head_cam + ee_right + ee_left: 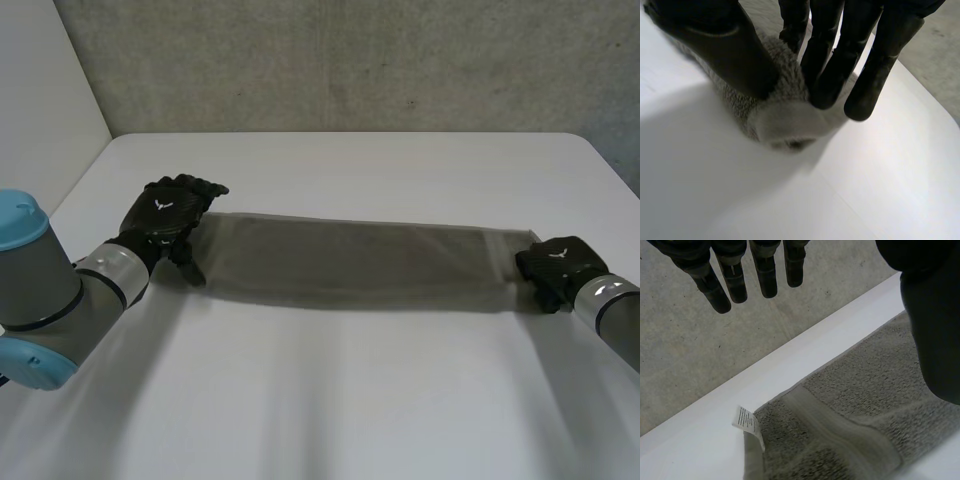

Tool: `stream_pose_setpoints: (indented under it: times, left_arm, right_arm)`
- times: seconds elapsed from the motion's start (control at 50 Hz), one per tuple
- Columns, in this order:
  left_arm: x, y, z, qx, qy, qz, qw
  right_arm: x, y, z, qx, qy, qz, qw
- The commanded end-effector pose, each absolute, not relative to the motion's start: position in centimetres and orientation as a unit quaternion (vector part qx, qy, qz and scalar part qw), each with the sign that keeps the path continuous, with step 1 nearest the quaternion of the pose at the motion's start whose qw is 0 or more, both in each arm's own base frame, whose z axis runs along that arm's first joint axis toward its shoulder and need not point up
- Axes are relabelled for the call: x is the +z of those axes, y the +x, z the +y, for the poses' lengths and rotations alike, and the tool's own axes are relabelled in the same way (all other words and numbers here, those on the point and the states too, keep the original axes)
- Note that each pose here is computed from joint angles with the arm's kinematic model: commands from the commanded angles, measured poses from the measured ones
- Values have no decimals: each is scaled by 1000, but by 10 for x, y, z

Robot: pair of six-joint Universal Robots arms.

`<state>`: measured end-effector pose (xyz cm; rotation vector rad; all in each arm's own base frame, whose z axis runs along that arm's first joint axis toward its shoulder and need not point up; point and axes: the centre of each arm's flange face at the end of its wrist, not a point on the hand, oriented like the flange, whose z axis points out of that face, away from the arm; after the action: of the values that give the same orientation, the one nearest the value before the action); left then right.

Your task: Fold the towel.

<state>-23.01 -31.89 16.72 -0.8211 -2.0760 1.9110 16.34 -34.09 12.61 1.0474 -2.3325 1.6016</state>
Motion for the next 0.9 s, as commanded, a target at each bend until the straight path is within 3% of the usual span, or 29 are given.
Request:
stream_pose_setpoints:
  times: [0.02,0.28,0.38,0.48,0.52,0.56,0.58,0.62,0.64,0.68,0.7,0.74,0.76,0.8,0.9]
  left_arm:
    - [167,-230,-319,647,-277,-703,101]
    - [166,-229,-318,645,-276,-705,101]
    - [171,-227,-318,650,-275,-702,97]
    - [180,-227,-319,661,-273,-693,95]
    - [182,-228,-321,663,-272,-691,94]
    - [188,-228,-321,670,-271,-685,94]
    - [188,-228,-321,670,-271,-685,94]
    - [195,-231,-322,677,-272,-677,95]
    - [195,-231,-322,677,-272,-677,95]
    - [198,-234,-321,680,-274,-673,96]
    - [198,-234,-321,680,-274,-673,96]
    - [199,-238,-318,681,-278,-670,100]
    - [199,-238,-318,681,-278,-670,100]
    - [199,-244,-313,680,-284,-668,106]
    - [197,-246,-311,678,-287,-668,109]
  right_arm:
    - [130,146,-353,530,330,-775,99]
    - [139,103,-372,519,328,-770,172]
    - [162,66,-393,513,330,-753,246]
    - [202,69,-402,546,322,-719,284]
    - [220,85,-401,570,325,-700,283]
    - [248,137,-389,626,339,-656,249]
    - [248,137,-389,627,340,-656,248]
    - [264,195,-368,678,362,-609,196]
    - [264,195,-368,678,362,-609,195]
    - [265,263,-332,712,407,-556,133]
    - [265,263,-332,712,408,-556,133]
    - [246,319,-291,719,458,-517,75]
    - [246,320,-291,719,458,-517,75]
    - [210,357,-260,695,512,-505,32]
    - [165,383,-231,657,578,-483,-22]
